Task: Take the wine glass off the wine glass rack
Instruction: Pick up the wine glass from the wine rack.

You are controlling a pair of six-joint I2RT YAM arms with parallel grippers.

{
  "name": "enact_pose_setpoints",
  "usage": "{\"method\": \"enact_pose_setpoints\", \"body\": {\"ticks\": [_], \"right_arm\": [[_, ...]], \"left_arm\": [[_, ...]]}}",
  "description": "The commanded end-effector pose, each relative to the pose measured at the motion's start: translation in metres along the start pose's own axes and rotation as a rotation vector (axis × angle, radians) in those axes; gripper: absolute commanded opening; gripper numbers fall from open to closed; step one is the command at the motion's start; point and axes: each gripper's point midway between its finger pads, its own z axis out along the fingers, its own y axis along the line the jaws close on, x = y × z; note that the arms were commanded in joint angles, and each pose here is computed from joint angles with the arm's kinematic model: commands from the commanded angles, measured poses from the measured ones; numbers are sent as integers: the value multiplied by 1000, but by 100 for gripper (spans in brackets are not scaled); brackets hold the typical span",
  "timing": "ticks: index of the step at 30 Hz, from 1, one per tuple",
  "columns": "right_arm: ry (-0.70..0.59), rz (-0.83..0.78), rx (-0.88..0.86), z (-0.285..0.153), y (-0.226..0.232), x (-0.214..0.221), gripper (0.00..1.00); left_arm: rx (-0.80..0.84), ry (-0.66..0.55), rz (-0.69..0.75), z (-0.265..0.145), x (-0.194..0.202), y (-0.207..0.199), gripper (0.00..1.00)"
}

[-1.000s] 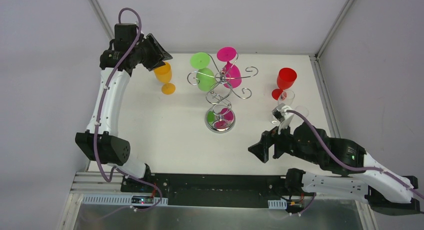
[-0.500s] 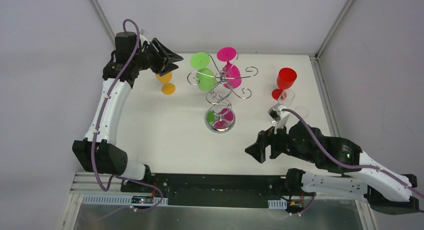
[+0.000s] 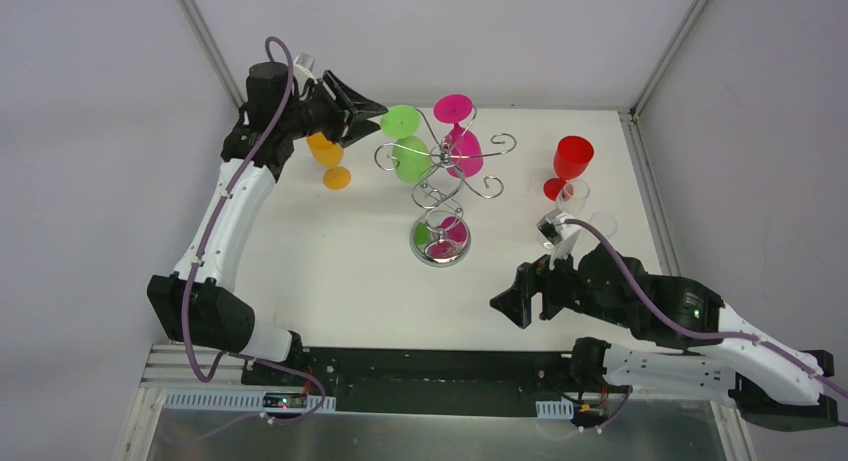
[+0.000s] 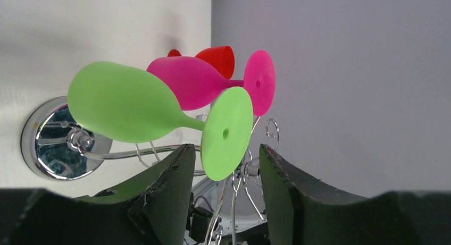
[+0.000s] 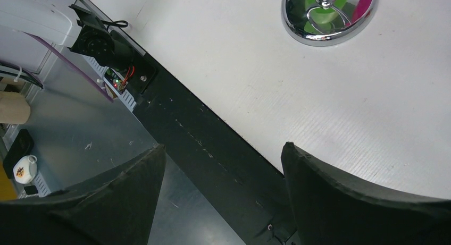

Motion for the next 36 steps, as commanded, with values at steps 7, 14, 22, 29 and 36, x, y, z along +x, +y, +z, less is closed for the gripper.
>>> {"method": "enact_pose_setpoints", "body": {"ticks": [7, 14, 22, 29, 36], "right_arm": [[-31, 29, -25, -4, 3, -4, 83], [-27, 29, -24, -1, 3, -1, 83], [-26, 32, -24, 1, 3, 0, 83], [-24, 31, -17, 2, 1, 2, 83], [-24, 29, -8, 3, -3, 4, 83]], "left_arm": [[64, 15, 27, 2, 5, -18, 47], [69, 28, 33, 0, 10, -18, 42], [91, 45, 29, 1, 14, -23, 41], [101, 48, 38, 5, 16, -28, 39], [108, 52, 44, 7, 18, -31, 33]]}}
